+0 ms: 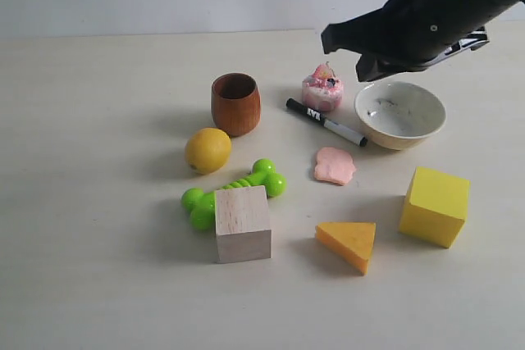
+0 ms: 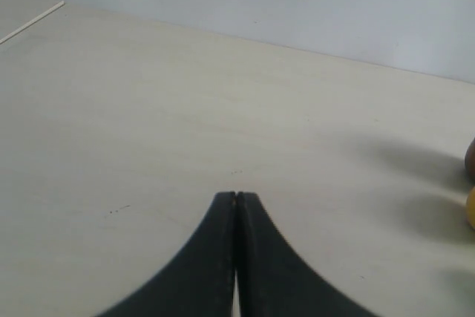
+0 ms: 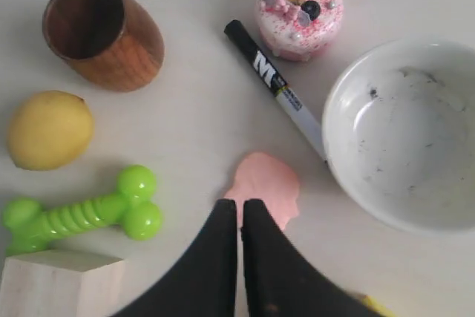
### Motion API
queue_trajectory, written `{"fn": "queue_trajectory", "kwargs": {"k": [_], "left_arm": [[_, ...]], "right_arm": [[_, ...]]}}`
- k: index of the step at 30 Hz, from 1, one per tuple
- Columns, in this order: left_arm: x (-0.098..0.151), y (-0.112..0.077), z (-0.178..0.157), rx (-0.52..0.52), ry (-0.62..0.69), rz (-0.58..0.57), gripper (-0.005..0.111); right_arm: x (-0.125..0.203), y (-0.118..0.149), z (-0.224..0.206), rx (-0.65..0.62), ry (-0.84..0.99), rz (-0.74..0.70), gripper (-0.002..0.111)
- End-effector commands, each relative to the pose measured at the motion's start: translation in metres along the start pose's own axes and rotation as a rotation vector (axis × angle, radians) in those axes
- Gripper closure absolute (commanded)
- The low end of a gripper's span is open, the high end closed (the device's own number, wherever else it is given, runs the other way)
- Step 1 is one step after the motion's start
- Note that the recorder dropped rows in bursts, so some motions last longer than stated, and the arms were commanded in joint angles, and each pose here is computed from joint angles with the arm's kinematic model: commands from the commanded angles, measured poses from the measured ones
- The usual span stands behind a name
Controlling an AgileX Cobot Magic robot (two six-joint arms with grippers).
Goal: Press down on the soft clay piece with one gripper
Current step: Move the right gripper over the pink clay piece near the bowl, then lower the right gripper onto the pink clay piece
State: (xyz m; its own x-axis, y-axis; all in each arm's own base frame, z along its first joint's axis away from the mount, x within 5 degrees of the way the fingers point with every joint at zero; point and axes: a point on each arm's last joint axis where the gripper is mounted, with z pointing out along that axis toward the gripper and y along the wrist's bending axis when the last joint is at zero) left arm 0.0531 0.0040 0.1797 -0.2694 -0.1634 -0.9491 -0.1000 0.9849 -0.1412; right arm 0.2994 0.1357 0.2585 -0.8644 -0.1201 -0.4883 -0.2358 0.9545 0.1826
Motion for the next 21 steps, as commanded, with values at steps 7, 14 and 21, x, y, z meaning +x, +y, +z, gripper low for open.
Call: {"fn": "queue_trajectory", "kwargs": {"k": [7,14,21], "left_arm": [[-0.001,0.0,0.0,0.008,-0.013,0.001,0.107],[-0.001,0.0,0.0,0.008,-0.013,0.001,0.107],[-0.001,0.0,0.0,0.008,-0.013,0.001,0.107]], "right_arm": [[0.002,0.027,0.043,-0.018,0.21,0.112,0.103],[0.003,0.037,0.064,0.056,0.253,0.233,0.103],[0.0,0.034,0.077,0.161,0.345,0.341,0.103]]}}
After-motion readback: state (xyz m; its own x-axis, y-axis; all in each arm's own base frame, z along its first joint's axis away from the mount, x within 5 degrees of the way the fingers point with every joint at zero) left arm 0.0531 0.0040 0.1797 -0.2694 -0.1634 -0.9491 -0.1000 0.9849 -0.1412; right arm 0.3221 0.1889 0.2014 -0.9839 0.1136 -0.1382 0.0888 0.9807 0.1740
